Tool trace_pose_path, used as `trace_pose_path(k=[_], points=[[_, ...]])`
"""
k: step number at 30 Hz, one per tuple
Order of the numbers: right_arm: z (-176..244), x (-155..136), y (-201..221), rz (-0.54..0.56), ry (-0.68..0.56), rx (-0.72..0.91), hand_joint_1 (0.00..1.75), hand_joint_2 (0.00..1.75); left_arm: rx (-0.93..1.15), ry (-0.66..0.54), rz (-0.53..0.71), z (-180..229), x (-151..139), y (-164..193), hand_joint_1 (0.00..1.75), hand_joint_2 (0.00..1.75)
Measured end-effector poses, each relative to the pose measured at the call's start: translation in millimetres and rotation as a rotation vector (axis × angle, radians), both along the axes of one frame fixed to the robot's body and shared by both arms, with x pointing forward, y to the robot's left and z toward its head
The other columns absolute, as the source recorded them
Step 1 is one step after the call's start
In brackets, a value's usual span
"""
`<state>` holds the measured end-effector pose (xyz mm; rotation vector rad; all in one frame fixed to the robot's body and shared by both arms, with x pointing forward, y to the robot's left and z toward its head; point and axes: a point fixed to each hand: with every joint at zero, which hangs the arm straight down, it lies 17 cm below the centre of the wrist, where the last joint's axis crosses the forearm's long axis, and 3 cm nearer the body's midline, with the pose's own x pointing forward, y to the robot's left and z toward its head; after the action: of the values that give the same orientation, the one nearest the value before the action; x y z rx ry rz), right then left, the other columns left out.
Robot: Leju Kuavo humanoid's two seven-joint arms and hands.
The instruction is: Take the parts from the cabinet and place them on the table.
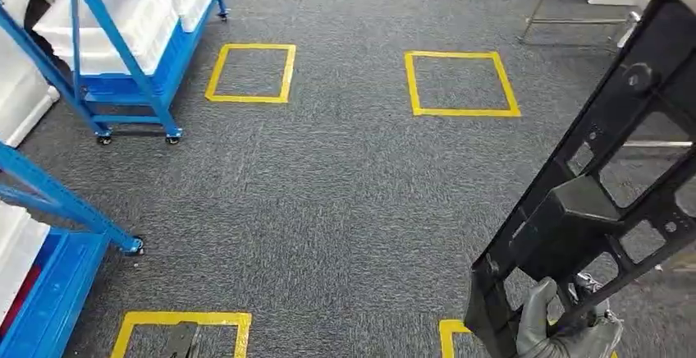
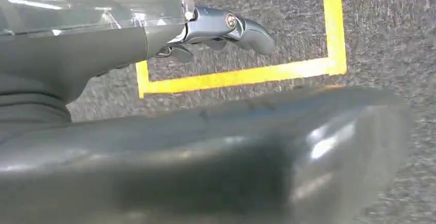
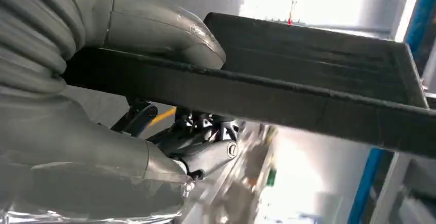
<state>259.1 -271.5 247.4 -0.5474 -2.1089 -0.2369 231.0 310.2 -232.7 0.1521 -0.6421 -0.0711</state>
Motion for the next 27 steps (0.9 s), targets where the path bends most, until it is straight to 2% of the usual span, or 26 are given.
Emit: trace_pose_path(k=[10,13,27], points=[[7.6,3.9,-1.0,0.005,-0.041,0.024,1.75,1.75,0.007,0.000,-0.007,3.1,9.9,3.6,0.00,0.00],[11.0,5.8,0.5,0.009,-0.054,0.024,1.75,1.75,0.008,0.008,-0.009,1.0,4.4,4.7,0.00,0.00],[4.6,7.1,-1.3,0.011,-0.023,0.040,1.75,1.75,0.023,0.001,-0.007,1.1,2.5,11.7,0.00,0.00]])
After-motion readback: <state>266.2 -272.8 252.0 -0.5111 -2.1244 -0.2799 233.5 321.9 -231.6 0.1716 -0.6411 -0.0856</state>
